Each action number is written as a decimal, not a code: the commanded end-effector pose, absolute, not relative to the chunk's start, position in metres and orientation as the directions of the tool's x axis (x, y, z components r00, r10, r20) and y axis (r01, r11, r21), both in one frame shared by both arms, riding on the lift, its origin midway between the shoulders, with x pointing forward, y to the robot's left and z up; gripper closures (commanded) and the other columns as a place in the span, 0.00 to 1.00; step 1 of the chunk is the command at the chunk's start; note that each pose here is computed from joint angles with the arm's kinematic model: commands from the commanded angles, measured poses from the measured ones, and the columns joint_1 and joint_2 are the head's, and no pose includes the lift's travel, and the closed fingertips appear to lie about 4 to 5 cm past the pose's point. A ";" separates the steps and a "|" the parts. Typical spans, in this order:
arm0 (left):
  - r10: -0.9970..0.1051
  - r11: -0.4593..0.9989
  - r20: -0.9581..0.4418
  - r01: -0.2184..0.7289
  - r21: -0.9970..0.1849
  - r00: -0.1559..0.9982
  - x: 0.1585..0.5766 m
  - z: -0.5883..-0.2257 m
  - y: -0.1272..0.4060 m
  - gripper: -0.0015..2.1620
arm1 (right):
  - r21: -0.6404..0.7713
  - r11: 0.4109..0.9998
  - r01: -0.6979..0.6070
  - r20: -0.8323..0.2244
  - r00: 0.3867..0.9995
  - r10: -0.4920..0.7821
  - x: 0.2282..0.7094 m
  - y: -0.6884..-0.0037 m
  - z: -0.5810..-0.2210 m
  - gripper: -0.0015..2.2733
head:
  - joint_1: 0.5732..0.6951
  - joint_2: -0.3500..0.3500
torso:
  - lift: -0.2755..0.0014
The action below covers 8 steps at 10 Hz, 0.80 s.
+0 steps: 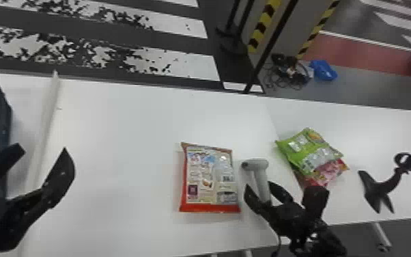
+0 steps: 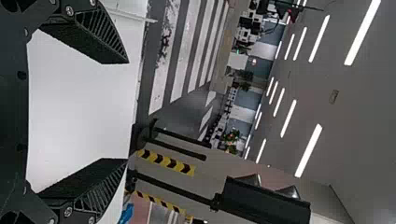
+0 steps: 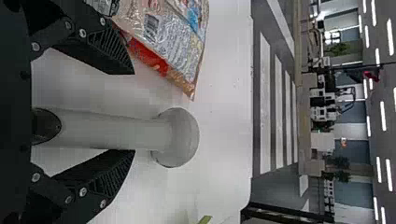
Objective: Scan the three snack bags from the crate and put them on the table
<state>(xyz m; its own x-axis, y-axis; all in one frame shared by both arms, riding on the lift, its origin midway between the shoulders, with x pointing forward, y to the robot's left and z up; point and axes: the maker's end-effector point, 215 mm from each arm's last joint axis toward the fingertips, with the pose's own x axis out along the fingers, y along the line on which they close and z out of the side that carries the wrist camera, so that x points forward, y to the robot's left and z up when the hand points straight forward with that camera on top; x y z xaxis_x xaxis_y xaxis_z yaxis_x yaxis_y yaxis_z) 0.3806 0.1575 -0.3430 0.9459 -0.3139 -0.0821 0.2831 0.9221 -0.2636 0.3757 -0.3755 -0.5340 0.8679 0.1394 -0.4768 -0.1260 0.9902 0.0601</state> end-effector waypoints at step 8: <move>-0.336 0.915 -0.085 0.303 -0.268 0.938 0.382 -0.348 0.147 0.06 | 0.064 0.994 0.092 -0.493 0.869 -0.049 0.349 -0.412 -0.520 0.98 | 1.00 0.00 | 0.66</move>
<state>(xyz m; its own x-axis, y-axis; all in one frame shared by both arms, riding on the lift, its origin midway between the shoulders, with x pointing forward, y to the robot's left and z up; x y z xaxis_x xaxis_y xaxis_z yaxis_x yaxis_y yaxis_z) 0.3826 0.1482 -0.3472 0.9392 -0.3328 -0.0841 0.3005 0.9156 -0.2671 0.3548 -0.4104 -0.5242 0.8689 -0.0467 -0.4928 0.0694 0.9972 0.0278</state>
